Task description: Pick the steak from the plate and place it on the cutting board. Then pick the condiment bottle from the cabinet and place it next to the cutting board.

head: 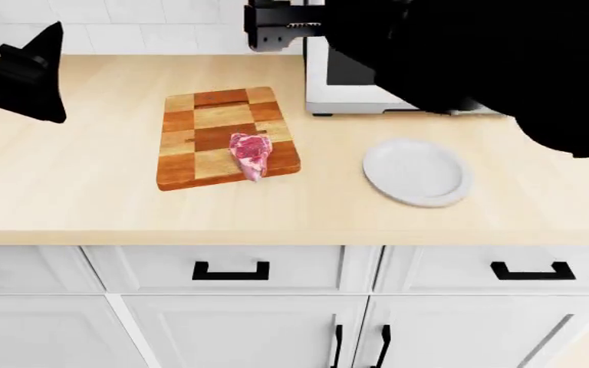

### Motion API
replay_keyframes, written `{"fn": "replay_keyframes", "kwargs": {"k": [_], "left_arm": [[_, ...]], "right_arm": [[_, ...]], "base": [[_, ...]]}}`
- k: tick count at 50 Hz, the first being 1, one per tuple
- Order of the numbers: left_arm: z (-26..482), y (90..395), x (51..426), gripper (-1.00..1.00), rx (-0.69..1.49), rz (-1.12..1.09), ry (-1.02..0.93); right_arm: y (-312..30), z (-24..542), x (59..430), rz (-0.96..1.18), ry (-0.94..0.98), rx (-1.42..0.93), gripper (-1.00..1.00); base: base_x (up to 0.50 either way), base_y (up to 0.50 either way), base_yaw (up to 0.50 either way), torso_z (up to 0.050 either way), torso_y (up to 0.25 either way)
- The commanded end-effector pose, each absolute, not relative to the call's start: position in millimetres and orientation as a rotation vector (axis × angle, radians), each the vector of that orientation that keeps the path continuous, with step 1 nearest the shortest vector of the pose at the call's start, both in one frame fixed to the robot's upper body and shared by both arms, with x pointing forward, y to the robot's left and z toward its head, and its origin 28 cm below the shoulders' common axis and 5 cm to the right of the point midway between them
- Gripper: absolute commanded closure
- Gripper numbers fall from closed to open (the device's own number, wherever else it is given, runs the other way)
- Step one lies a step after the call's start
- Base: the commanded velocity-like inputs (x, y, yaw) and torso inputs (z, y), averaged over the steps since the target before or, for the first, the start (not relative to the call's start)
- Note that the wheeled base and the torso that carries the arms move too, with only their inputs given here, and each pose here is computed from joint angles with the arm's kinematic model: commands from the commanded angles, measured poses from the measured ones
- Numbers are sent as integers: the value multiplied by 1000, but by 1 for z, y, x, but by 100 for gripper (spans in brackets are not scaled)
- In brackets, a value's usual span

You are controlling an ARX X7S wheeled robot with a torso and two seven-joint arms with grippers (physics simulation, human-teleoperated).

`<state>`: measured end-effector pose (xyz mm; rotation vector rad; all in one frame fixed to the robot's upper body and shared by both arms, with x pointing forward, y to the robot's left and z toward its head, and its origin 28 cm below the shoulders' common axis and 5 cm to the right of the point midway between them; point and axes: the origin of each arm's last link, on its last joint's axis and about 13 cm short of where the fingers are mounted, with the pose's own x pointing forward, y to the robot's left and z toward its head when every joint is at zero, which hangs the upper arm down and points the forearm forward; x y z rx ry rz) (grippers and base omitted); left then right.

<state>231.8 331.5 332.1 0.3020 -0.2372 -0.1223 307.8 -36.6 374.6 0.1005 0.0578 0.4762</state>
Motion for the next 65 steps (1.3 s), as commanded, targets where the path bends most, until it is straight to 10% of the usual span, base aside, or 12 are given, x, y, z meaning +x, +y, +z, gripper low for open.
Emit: {"fn": "replay_keyframes", "kwargs": {"k": [1, 37, 65], "left_arm": [[323, 323, 232, -100, 276, -68, -256], [320, 319, 233, -100, 273, -27, -267], [360, 345, 273, -100, 221, -99, -284]], "right_arm": [[-74, 388, 246, 400, -70, 116, -100], [-119, 508, 218, 130, -441, 145, -100], [-102, 595, 279, -128, -541, 17, -100]], "base": [[0, 0, 0, 0, 0], [0, 0, 0, 45, 0], [0, 0, 0, 23, 0]]}}
